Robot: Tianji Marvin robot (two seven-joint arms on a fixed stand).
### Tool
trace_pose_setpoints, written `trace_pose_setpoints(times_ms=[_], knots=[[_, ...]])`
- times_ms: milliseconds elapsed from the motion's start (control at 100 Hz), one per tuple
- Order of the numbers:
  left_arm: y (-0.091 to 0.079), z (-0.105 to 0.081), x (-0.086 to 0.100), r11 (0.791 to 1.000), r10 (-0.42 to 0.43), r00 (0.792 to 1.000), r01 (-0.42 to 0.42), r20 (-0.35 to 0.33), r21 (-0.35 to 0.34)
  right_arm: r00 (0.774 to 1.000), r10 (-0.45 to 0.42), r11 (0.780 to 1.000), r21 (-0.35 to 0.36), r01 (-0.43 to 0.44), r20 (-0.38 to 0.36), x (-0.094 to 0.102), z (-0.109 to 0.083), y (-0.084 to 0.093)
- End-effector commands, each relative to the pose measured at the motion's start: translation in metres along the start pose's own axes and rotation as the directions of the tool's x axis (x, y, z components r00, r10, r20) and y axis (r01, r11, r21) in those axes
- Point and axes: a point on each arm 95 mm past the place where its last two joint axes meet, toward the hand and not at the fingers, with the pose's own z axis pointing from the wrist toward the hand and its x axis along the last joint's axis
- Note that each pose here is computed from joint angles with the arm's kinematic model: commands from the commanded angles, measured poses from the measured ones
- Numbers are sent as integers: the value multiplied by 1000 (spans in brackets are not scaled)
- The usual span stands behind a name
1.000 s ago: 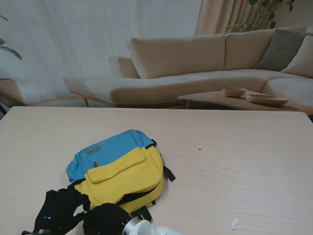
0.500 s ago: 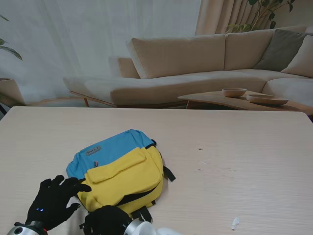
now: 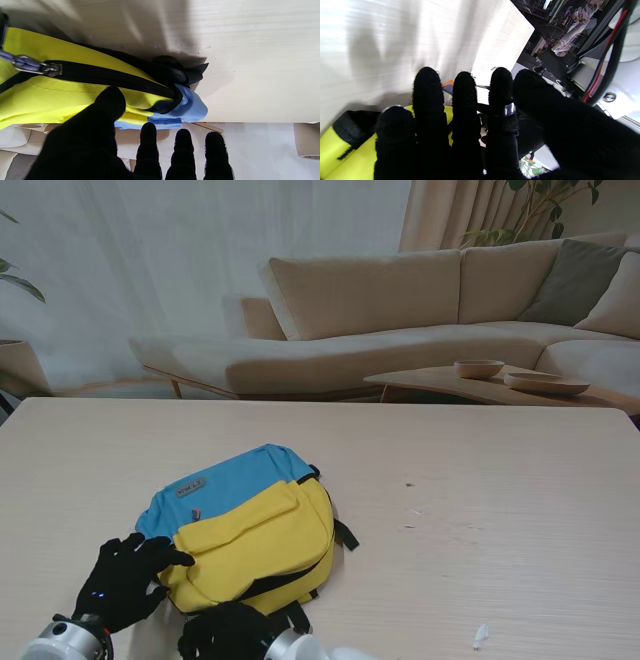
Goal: Pack books into the school bag then zip close the school bag
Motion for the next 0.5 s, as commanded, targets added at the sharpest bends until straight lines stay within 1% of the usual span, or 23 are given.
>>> trace_pose_setpoints(times_ms=[0,210,260,380,430,490], knots=[[8,2,-1,999,-21,1000,21,2,-33,1000,6,1000,20,-6,-3,2,-1,-6],[15,17,0,998,-55,998,54,-19,-39,1000,9,1000,16,-9,-1,1,-1,-6],[16,20,0,998,-56,998,56,-23,-23,1000,7,1000,14,-7,-1,1,-1,-5],[17,24,-1,996,-74,997,75,-31,47,1000,3,1000,17,-3,1,-2,-1,-5],[17,25,-1,996,-72,997,74,-30,55,1000,1,1000,19,-1,3,-3,-1,-6],[17,25,-2,996,-68,997,70,-29,48,1000,0,1000,25,-1,7,-5,-1,-6]])
